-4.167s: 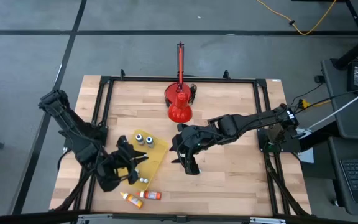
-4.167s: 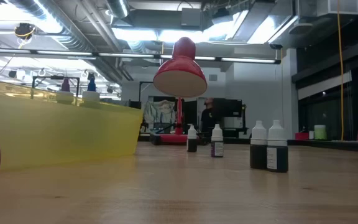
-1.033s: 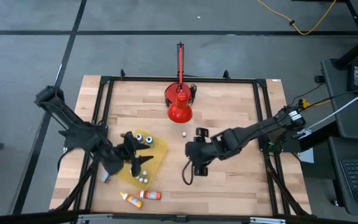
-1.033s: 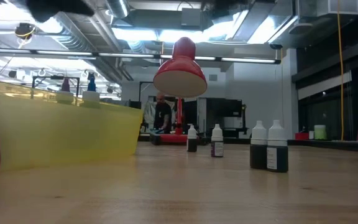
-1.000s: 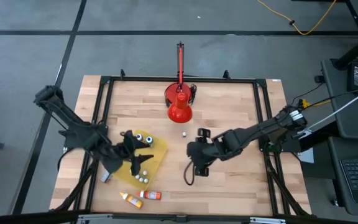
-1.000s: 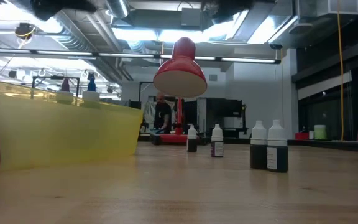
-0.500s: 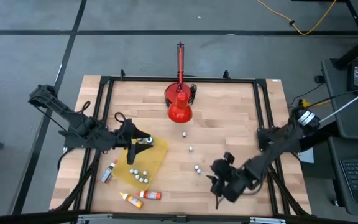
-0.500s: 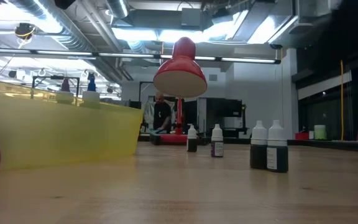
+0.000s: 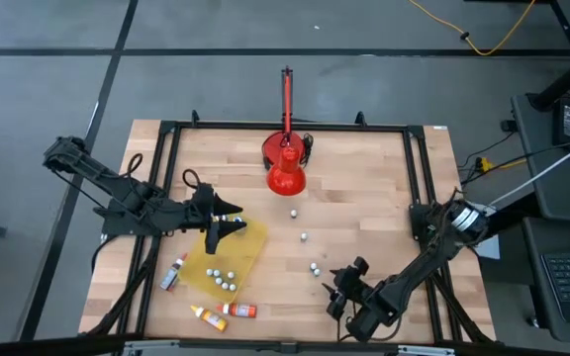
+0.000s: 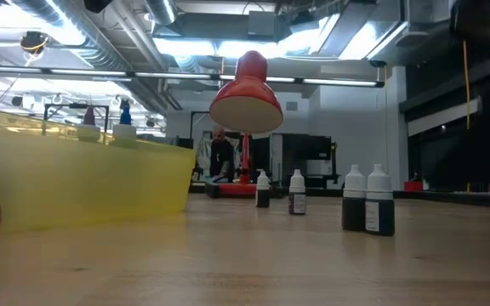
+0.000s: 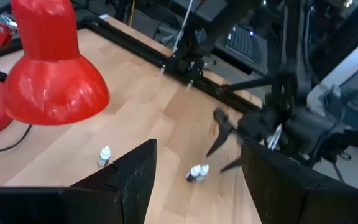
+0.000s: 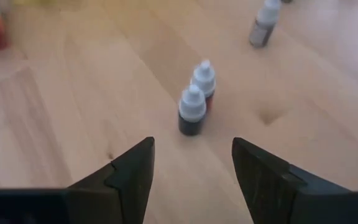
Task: Pick & Place food coloring
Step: Put the small blue food coloring bottle into the yellow bin
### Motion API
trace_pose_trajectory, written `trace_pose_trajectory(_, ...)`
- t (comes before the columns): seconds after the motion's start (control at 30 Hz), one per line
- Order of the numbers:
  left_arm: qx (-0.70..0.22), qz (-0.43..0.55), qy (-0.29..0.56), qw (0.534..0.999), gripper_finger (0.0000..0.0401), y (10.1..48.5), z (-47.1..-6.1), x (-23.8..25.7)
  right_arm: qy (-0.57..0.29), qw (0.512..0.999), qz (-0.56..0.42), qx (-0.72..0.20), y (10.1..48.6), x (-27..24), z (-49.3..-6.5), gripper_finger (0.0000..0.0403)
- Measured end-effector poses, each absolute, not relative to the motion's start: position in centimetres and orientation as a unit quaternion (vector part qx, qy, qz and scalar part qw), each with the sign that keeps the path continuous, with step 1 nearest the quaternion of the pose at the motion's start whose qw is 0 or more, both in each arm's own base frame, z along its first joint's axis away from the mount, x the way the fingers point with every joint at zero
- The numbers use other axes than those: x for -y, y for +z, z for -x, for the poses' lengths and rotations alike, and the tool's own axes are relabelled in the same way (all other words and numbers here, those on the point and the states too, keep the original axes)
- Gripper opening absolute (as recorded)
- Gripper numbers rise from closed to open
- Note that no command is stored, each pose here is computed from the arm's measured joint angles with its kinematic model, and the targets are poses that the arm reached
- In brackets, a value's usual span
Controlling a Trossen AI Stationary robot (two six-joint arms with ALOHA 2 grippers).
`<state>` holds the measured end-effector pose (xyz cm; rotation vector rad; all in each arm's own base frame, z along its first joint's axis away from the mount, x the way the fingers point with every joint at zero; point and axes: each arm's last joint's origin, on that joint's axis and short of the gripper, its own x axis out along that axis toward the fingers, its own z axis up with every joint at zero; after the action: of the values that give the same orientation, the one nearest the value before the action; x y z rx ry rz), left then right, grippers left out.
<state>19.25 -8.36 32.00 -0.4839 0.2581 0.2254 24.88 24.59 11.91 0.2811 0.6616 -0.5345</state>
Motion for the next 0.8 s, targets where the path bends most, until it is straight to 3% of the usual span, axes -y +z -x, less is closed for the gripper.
trace_pose_trajectory(0.3,-0.115,0.246,0.122,0.955,0.0224,32.2,-19.5,7.8,-0.264,0.909,-0.139,-0.292,7.9,-25.6,-25.9,0.0216)
trace_pose_trajectory(0.8,-0.125,0.25,0.1,0.955,0.0224,32.2,-19.6,8.0,-0.294,0.904,-0.122,-0.284,7.7,-24.0,-27.6,0.0213)
